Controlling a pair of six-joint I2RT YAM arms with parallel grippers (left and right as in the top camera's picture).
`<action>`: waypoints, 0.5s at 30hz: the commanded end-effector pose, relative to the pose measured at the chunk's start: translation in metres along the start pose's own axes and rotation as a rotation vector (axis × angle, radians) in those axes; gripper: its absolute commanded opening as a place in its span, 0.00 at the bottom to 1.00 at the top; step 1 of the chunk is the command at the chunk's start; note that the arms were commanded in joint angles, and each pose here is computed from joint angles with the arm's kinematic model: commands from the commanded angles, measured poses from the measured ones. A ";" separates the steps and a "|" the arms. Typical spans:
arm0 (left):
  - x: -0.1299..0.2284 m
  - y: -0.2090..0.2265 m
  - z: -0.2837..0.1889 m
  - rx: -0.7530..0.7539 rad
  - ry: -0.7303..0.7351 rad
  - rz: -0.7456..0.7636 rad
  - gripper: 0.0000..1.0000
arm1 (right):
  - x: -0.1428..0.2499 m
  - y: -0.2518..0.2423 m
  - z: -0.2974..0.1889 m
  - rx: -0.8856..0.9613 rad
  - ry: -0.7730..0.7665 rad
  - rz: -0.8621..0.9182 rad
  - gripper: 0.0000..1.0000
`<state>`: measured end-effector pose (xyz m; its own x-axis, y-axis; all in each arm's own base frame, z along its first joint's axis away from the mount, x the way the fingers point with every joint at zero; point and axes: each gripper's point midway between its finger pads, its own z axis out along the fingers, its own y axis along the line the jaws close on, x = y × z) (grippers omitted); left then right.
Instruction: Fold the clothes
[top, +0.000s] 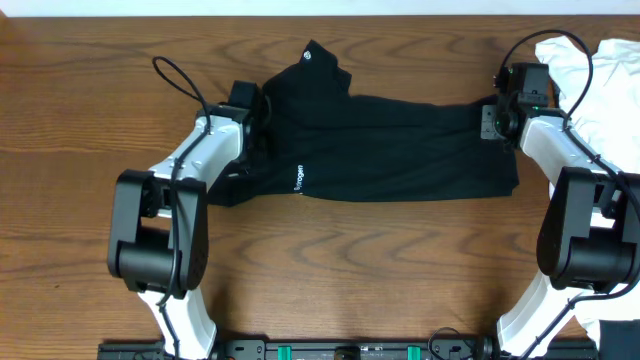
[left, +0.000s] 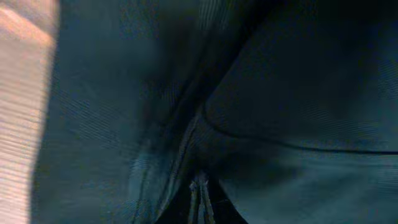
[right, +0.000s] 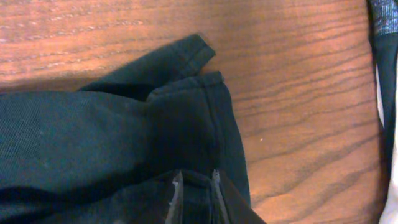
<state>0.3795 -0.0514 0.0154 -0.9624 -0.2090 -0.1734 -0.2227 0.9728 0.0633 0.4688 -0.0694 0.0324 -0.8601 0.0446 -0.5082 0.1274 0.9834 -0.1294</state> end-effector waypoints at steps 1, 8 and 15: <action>-0.047 -0.007 -0.070 0.070 -0.211 -0.021 0.08 | -0.025 -0.007 -0.026 0.010 -0.072 0.037 0.18; -0.075 -0.022 -0.151 0.189 -0.409 -0.004 0.17 | -0.037 -0.008 -0.076 -0.026 -0.114 0.055 0.24; -0.113 -0.046 -0.240 0.342 -0.548 0.029 0.37 | -0.072 0.001 -0.143 -0.132 -0.155 0.052 0.28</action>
<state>0.4486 -0.0836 0.2316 -0.7687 -0.2024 -0.6068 -0.1137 0.9767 -0.1818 0.4482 -0.0537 0.1480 -0.8199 0.0658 -0.5687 0.1131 0.9924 -0.0482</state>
